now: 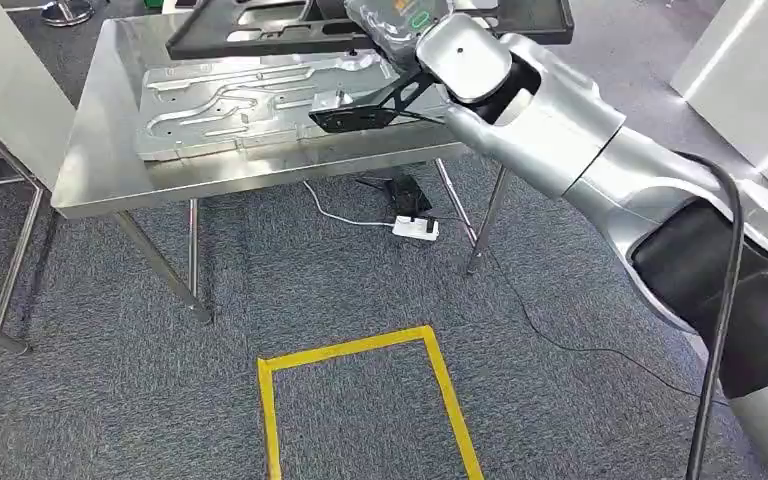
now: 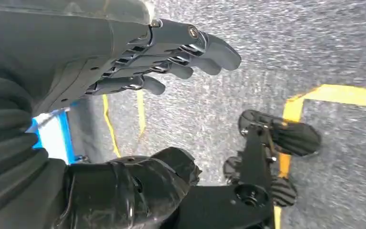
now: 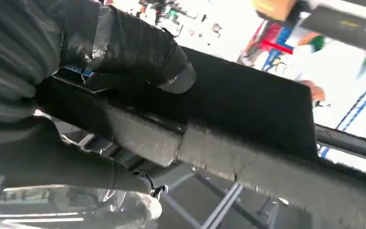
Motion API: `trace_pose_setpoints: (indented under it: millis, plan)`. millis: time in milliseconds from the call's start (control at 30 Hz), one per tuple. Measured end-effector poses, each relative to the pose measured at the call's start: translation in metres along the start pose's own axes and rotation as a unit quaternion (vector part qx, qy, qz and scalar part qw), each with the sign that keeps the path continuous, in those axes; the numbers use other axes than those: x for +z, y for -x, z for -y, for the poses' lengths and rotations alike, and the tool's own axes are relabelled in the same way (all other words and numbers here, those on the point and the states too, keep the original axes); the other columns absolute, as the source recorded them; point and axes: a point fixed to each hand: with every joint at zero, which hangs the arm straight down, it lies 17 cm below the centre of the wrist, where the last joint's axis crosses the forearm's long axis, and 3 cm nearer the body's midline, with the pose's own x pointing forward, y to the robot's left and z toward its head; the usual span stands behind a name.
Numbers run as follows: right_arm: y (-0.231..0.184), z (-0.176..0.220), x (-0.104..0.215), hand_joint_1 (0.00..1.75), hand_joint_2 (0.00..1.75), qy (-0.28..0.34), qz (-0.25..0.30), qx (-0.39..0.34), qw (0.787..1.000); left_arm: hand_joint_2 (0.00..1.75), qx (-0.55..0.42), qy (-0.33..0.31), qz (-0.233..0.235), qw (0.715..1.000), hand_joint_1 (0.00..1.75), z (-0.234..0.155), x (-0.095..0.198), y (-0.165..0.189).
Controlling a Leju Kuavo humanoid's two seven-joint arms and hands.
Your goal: Take the parts from the cabinet and place them on the table.
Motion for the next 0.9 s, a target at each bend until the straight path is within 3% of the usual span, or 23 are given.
trace_pose_setpoints:
  millis: [567,900]
  plan:
    - [-0.021,-0.007,-0.002,1.75,1.75,0.005,0.019,-0.002,1.0,1.75,0.003,0.001,-0.011,1.0,0.0,0.002,0.0,0.005]
    - [-0.061,0.046,-0.017,1.75,1.75,0.066,0.032,0.004,0.997,1.75,0.0,0.007,-0.004,1.0,0.0,0.002,0.0,-0.002]
